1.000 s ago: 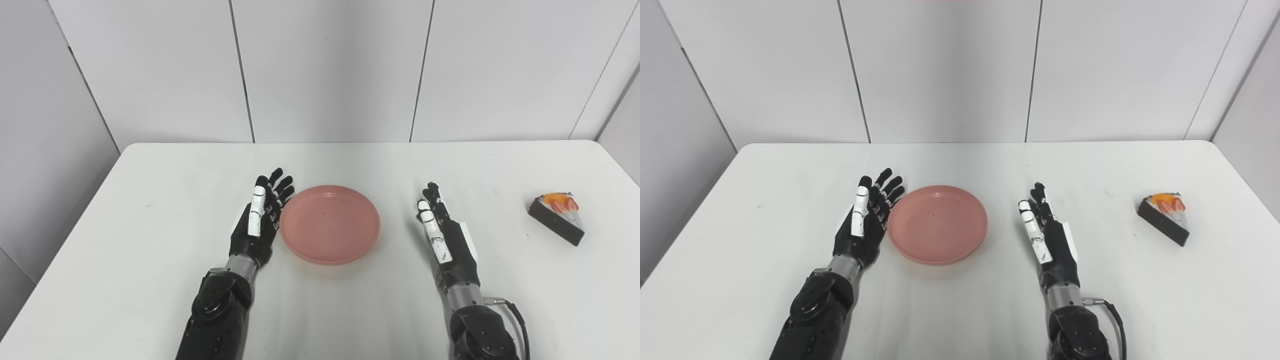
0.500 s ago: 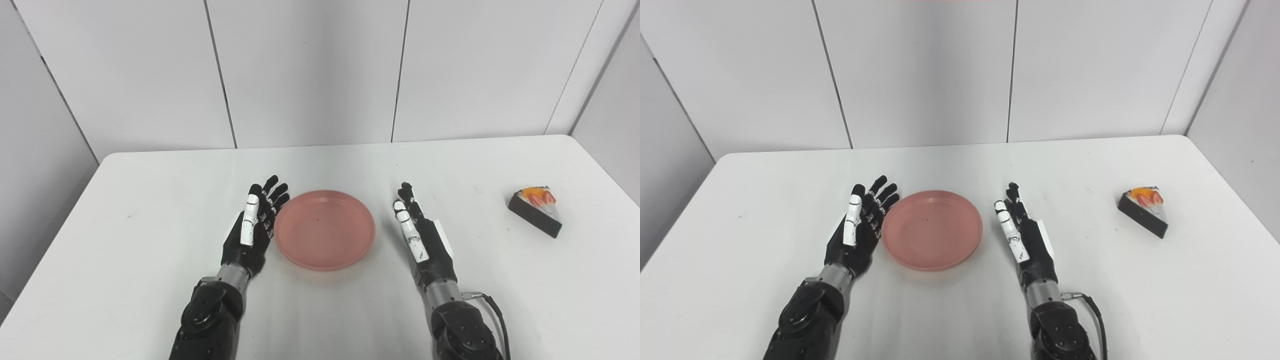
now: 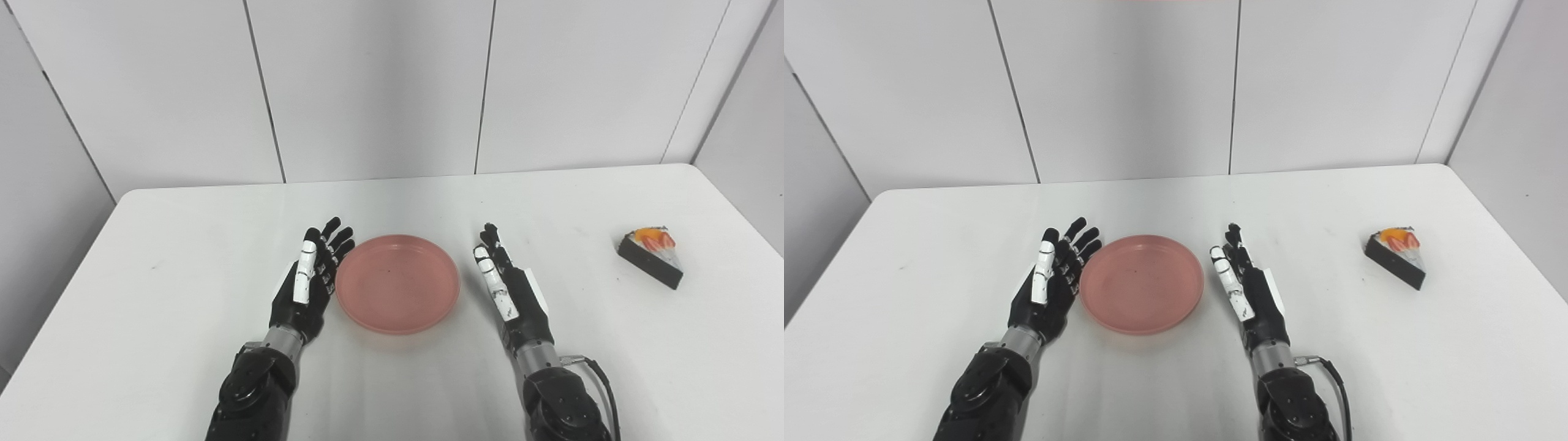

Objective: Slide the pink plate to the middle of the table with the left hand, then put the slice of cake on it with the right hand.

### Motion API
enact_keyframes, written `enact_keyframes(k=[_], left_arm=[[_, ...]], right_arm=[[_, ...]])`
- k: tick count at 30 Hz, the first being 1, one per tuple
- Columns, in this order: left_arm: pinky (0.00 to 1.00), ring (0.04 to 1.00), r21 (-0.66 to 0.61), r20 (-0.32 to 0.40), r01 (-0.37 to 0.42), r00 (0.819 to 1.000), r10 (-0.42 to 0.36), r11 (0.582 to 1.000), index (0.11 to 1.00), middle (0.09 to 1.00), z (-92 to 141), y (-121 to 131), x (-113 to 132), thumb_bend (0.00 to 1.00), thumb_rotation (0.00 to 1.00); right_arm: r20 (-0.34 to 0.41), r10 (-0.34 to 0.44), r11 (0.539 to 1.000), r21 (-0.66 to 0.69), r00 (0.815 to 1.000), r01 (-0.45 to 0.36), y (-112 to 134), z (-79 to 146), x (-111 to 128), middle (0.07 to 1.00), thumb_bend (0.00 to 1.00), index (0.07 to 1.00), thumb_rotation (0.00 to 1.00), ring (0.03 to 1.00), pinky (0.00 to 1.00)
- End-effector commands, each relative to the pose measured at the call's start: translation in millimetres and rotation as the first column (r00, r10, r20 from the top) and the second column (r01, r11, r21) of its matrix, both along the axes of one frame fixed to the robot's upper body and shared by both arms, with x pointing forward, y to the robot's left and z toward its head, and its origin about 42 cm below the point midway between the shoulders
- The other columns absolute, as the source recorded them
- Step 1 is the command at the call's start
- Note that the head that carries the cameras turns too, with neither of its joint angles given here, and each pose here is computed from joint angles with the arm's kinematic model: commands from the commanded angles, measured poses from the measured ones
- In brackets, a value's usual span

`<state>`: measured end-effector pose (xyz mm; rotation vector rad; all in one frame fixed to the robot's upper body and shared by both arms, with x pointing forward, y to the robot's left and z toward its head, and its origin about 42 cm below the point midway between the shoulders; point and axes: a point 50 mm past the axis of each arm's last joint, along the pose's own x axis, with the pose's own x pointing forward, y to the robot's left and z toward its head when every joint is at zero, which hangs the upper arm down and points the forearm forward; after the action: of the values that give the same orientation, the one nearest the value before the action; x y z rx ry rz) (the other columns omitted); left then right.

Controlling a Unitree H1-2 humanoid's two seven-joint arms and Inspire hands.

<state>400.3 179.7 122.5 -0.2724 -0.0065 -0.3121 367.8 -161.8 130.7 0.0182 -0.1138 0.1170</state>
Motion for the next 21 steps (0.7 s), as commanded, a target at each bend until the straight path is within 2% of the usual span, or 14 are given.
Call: enact_keyframes(k=[1,7,10,12,16,18,19,21], left_arm=[[0.97,0.959,0.018,0.008,0.014,1.0,-0.014,1.0,0.945,0.946,3,-2,1,0.66,1.0],[0.99,0.977,0.048,0.017,0.001,1.0,-0.002,0.999,0.964,0.968,1,2,3,0.67,1.0],[1.0,0.998,0.048,0.022,-0.005,1.0,0.004,0.999,0.99,0.995,1,6,5,0.7,1.0],[1.0,1.0,0.047,0.024,-0.014,1.0,0.013,0.999,0.997,0.999,0,9,7,0.71,1.0],[1.0,1.0,0.052,0.028,-0.019,0.999,0.018,0.998,1.0,1.0,-3,14,10,0.71,1.0],[1.0,1.0,0.059,0.03,-0.021,0.999,0.019,0.998,1.0,1.0,-5,17,12,0.71,1.0],[1.0,1.0,0.06,0.034,-0.022,0.999,0.02,0.998,1.0,1.0,-6,19,13,0.71,1.0],[1.0,1.0,0.064,0.037,-0.025,0.999,0.022,0.998,1.0,1.0,-8,23,15,0.71,1.0]], right_arm=[[0.058,0.017,1.0,0.006,0.998,-0.018,9,16,8,0.987,0.6,1.0,0.88,0.979,1.0],[0.101,-0.027,0.999,-0.037,0.995,0.031,3,23,11,0.974,0.59,0.991,0.9,0.968,0.99],[0.152,-0.075,0.995,-0.049,0.985,0.083,-10,38,19,0.963,0.62,0.977,0.88,0.958,0.95],[0.197,-0.119,0.99,-0.05,0.973,0.131,-19,49,25,0.958,0.65,0.972,0.89,0.958,0.96],[0.24,-0.183,0.978,-0.059,0.953,0.203,-36,68,33,0.95,0.61,0.968,0.91,0.947,0.98],[0.261,-0.216,0.97,-0.05,0.941,0.237,-49,83,37,0.932,0.55,0.986,0.79,0.908,0.93],[0.274,-0.233,0.966,-0.046,0.933,0.255,-53,90,39,0.929,0.55,0.987,0.78,0.905,0.93],[0.301,-0.27,0.954,-0.049,0.915,0.297,-61,100,41,0.904,0.56,0.976,0.68,0.873,0.89]])
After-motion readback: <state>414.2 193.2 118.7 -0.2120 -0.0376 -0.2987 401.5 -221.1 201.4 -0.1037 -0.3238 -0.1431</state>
